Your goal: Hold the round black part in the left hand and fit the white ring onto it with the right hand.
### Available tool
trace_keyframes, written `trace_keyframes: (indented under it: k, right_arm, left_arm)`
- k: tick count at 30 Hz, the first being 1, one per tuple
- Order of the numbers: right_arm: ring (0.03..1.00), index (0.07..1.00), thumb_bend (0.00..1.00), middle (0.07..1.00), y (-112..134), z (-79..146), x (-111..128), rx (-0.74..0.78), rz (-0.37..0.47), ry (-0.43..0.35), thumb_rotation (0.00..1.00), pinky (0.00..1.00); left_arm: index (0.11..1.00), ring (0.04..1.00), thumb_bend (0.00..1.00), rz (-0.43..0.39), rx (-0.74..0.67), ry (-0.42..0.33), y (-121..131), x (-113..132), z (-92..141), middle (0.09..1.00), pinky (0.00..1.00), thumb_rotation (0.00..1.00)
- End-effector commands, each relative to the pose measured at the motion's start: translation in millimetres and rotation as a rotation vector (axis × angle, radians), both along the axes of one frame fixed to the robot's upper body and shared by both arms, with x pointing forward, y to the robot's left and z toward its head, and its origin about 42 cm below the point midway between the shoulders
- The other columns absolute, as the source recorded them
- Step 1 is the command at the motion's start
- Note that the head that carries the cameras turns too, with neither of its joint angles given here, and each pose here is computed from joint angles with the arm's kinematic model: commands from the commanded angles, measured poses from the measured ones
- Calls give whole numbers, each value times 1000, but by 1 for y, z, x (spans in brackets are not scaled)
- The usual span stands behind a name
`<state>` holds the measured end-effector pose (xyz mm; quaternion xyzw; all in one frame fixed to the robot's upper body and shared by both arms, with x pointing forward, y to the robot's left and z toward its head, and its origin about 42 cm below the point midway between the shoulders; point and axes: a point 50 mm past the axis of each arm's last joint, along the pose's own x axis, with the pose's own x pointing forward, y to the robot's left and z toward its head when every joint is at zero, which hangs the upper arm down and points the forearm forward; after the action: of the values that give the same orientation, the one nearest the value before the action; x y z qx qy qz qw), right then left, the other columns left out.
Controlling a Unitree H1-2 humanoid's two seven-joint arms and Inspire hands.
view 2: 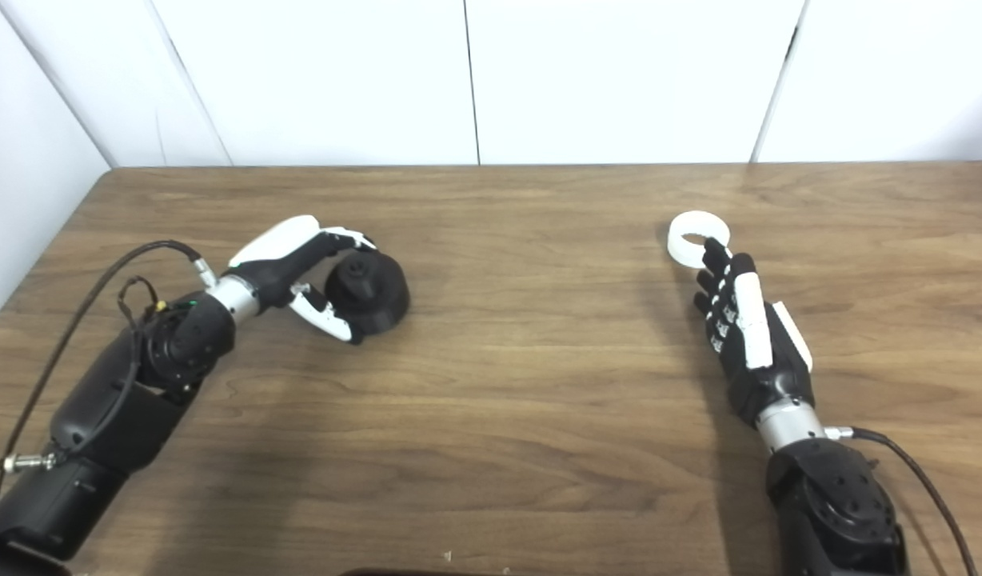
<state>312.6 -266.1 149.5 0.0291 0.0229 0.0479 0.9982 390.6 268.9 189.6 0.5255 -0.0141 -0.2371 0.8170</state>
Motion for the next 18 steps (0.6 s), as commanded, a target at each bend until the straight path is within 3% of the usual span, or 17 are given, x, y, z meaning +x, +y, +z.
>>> trace_keyframes:
  k: [1, 18]
  right_arm:
    - [1000, 977, 599, 1000, 6, 13, 6, 8, 20, -48, 1000, 1000]
    - [1000, 979, 600, 1000, 12, 15, 7, 7, 31, -50, 1000, 1000]
  left_arm:
    - [495, 955, 523, -39, 7, -54, -8, 1, 19, 896, 858, 74]
    - [496, 970, 521, -247, -37, -26, -67, -47, 9, 906, 854, 80]
